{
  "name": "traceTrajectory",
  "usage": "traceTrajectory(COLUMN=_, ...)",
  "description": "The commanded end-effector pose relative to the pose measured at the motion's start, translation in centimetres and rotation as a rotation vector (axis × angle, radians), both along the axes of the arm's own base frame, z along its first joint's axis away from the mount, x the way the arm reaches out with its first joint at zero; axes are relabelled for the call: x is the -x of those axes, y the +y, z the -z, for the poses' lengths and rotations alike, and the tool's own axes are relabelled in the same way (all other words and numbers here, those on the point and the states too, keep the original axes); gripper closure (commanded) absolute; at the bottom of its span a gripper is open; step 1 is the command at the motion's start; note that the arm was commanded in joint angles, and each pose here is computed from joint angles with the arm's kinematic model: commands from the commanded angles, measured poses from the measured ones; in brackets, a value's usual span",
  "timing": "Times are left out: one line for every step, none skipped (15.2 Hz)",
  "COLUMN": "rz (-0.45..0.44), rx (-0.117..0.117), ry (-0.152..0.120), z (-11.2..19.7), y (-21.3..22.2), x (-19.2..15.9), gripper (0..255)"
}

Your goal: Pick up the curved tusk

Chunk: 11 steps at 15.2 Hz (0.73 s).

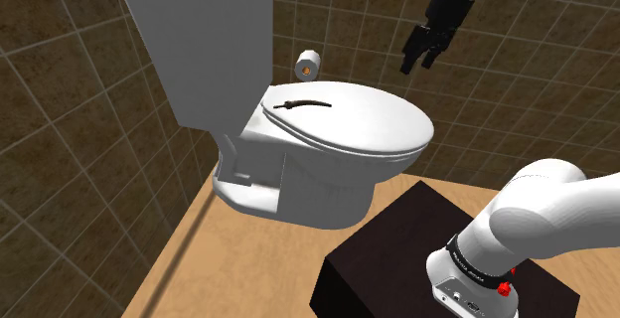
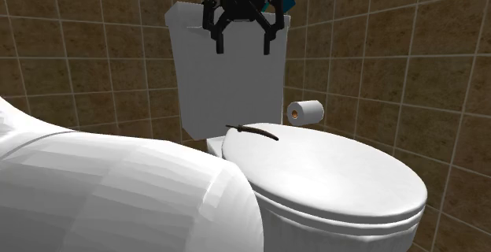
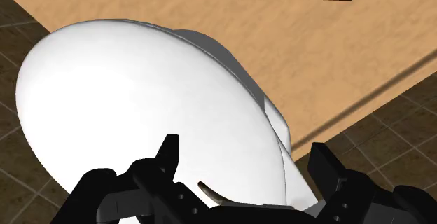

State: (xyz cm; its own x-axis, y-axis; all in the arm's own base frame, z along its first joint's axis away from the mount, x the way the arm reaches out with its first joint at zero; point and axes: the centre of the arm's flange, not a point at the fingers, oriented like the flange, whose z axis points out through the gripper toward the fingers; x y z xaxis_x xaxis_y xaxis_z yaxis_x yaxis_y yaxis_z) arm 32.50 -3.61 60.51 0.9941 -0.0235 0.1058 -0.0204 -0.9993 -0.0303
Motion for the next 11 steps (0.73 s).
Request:
traceTrajectory(rz=0.000, rx=0.000, ry=0.000, z=0.0, y=0.0, x=0.0, gripper=0)
traceTrajectory(rz=-0.042, rx=0.006, ry=0.000, z=0.7, y=-0.5, x=-1.0, gripper=0)
traceTrajectory(rz=-0.084, rx=0.013, ry=0.000, z=1.4, y=-1.0, x=-2.1, gripper=0)
traceTrajectory(rz=-0.126, rx=0.019, ry=0.000, z=2.0, y=-1.4, x=-3.1, gripper=0)
traceTrajectory(rz=-0.168, rx=0.025, ry=0.000, z=2.7, y=-1.8, x=-4.2, gripper=0)
traceTrajectory(rz=-0.210, rx=0.031, ry=0.001, z=3.4, y=-2.1, x=-5.3, gripper=0)
traceTrajectory(rz=-0.252, rx=0.038, ry=0.001, z=4.0, y=-2.4, x=-6.4, gripper=0)
traceTrajectory(rz=-0.294, rx=0.044, ry=0.001, z=4.7, y=-2.7, x=-7.5, gripper=0)
traceTrajectory(rz=-0.336, rx=0.050, ry=0.001, z=5.4, y=-2.9, x=-8.6, gripper=0)
traceTrajectory(rz=-0.378, rx=0.056, ry=0.001, z=6.0, y=-3.1, x=-9.7, gripper=0)
traceTrajectory(rz=-0.420, rx=0.063, ry=0.001, z=6.7, y=-3.2, x=-10.9, gripper=0)
